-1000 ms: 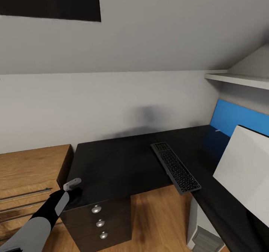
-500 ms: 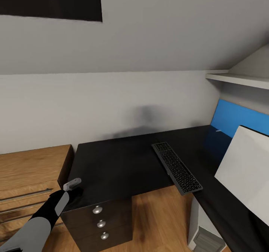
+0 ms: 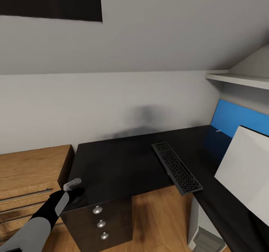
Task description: In the bedroom, organize the workspace by keeping the computer under the desk, ensuring the monitor is on the desk, placing the keyboard on the desk next to the monitor, placing the mouse on the desk next to the keyboard, moving the folder from the swivel chair onto the desk next to the mouse, stacking the notebook on top of the folder with the pen on top of the notebook, and positioning the swivel chair next to the desk.
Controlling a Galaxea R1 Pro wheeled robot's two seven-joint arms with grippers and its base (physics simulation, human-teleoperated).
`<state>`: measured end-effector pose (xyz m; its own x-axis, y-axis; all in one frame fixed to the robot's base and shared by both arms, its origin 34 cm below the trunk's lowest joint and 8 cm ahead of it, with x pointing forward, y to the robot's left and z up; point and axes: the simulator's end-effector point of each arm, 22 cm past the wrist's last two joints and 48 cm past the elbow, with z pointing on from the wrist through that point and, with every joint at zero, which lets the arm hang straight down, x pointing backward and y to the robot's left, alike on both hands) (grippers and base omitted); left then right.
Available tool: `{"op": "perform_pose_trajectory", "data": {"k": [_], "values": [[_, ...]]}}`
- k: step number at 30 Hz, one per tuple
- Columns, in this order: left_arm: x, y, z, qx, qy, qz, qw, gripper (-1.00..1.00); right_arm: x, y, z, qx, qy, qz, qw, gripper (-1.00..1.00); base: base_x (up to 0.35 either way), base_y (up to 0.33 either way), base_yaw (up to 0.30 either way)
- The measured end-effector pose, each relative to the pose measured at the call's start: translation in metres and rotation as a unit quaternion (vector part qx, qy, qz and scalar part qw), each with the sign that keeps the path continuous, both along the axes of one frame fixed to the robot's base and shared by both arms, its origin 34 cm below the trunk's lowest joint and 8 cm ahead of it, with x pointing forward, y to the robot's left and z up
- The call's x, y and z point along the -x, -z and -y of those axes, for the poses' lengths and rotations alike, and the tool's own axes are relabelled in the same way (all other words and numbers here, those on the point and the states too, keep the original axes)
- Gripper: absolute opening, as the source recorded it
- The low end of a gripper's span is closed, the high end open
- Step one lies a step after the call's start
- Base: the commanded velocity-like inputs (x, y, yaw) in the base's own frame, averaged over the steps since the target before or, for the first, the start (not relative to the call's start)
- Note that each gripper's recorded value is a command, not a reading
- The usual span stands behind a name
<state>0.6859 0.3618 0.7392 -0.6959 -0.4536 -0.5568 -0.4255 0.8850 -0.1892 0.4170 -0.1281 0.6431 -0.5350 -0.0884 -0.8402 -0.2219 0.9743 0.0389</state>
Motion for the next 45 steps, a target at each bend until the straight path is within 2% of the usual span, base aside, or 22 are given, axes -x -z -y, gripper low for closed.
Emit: {"op": "perform_pose_trajectory", "data": {"k": [5, 13, 28, 30, 31, 40, 41, 45], "values": [[0.003, -0.004, -0.001, 0.001, -0.003, -0.003, 1.0, 1.0, 0.001, -0.006, 0.0, 0.0, 0.0, 0.0, 1.0, 1.0, 0.0, 0.0, 0.0], [-0.008, -0.024, -0.008, -0.013, -0.012, 0.033, 0.9993, 1.0, 0.002, -0.016, 0.0, 0.0, 0.0, 0.0, 1.0, 1.0, 0.0, 0.0, 0.0], [-0.009, -0.047, -0.011, -0.019, -0.016, 0.048, 0.9986, 1.0, 0.006, -0.033, 0.0, 0.0, 0.0, -0.001, 1.0, 1.0, 0.0, 0.0, 0.0], [-0.013, -0.054, -0.013, -0.023, -0.018, 0.058, 0.9979, 1.0, 0.007, -0.035, 0.0, 0.0, 0.0, -0.001, 1.0, 1.0, 0.0, 0.0, 0.0], [-0.019, -0.062, -0.016, -0.029, -0.023, 0.076, 0.9964, 1.0, 0.007, -0.036, 0.0, 0.0, 0.0, -0.001, 1.0, 1.0, 0.0, 0.0, 0.0], [-0.033, -0.097, -0.027, -0.048, -0.033, 0.128, 0.9901, 1.0, 0.009, -0.046, 0.0, 0.0, 0.0, -0.001, 1.0, 1.0, 0.0, 0.0, 0.0], [-0.032, -0.112, -0.032, -0.058, -0.034, 0.152, 0.986, 1.0, 0.01, -0.047, 0.0, 0.0, 0.0, -0.001, 1.0, 1.0, 0.0, 0.0, 0.0], [-0.015, -0.149, -0.036, -0.077, -0.026, 0.199, 0.9766, 1.0, 0.011, -0.051, 0.0, 0.0, 0.0, -0.002, 1.0, 1.0, 0.0, 0.0, 0.0]]}}
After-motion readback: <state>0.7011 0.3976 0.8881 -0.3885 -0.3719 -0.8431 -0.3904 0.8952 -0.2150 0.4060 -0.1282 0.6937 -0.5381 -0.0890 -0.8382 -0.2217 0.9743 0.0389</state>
